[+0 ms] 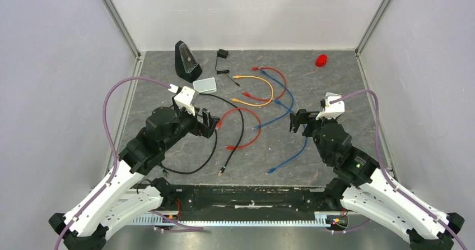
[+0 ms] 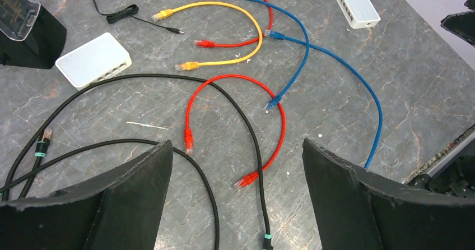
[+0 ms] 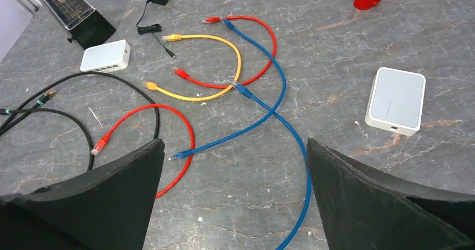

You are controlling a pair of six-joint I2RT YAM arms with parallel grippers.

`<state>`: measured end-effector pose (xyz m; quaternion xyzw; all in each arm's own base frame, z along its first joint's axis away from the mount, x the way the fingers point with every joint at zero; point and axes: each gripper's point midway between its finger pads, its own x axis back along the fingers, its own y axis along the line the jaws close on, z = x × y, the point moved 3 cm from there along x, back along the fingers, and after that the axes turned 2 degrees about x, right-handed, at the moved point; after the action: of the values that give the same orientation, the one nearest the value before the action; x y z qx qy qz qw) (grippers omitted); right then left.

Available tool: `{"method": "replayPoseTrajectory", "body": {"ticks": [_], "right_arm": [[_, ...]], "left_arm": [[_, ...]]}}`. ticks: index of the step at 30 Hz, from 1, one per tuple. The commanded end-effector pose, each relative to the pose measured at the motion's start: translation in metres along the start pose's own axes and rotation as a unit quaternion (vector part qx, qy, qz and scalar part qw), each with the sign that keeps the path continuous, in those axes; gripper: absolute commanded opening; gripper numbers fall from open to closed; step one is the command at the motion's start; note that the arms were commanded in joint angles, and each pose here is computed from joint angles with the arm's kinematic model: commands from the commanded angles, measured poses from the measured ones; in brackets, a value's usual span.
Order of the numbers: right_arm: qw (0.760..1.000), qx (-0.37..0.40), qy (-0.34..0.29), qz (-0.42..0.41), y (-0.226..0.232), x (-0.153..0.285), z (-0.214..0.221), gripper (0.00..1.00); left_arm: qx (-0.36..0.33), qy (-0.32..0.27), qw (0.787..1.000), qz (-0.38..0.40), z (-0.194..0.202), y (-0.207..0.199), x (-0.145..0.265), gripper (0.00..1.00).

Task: Insert the plug into the switch port
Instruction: Move the switch port to the center of the board.

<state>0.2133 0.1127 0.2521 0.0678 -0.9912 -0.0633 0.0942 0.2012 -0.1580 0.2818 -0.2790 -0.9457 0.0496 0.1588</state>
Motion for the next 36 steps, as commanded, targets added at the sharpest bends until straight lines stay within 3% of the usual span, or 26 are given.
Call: {"method": "replayPoseTrajectory", "body": {"ticks": [1,8,14,21,25,36], "right_arm": [[1.0,-0.015,-0.001,0.009,-0.002,0.0,0.001,0.98],[0.999,-0.038,-0.009,0.016,-0.003,0.001,-0.003,0.98],[0.996,0.039,-0.006,0.076,-0.016,-0.017,0.013,0.98],[0.963,0.166,0.09,0.194,-0.053,-0.053,0.043,0.99],[0.957,0.14,0.155,0.204,-0.088,-0.078,0.058,0.99],[0.933,0.089,0.258,0.237,-0.178,-0.123,0.081,0.99]], "left_arm": [[-0.022,-0.014,1.0,-0.007,-0.005,0.003,0.0,0.9],[-0.021,-0.013,0.999,-0.035,-0.004,0.011,-0.004,0.89],[-0.011,-0.014,0.996,-0.091,-0.006,0.026,-0.005,0.86],[-0.003,-0.028,0.988,-0.155,-0.009,0.045,0.006,0.88],[0.005,-0.03,0.991,-0.132,-0.011,0.037,0.005,0.88],[0.013,0.024,0.996,-0.085,0.002,0.021,-0.013,0.88]]}}
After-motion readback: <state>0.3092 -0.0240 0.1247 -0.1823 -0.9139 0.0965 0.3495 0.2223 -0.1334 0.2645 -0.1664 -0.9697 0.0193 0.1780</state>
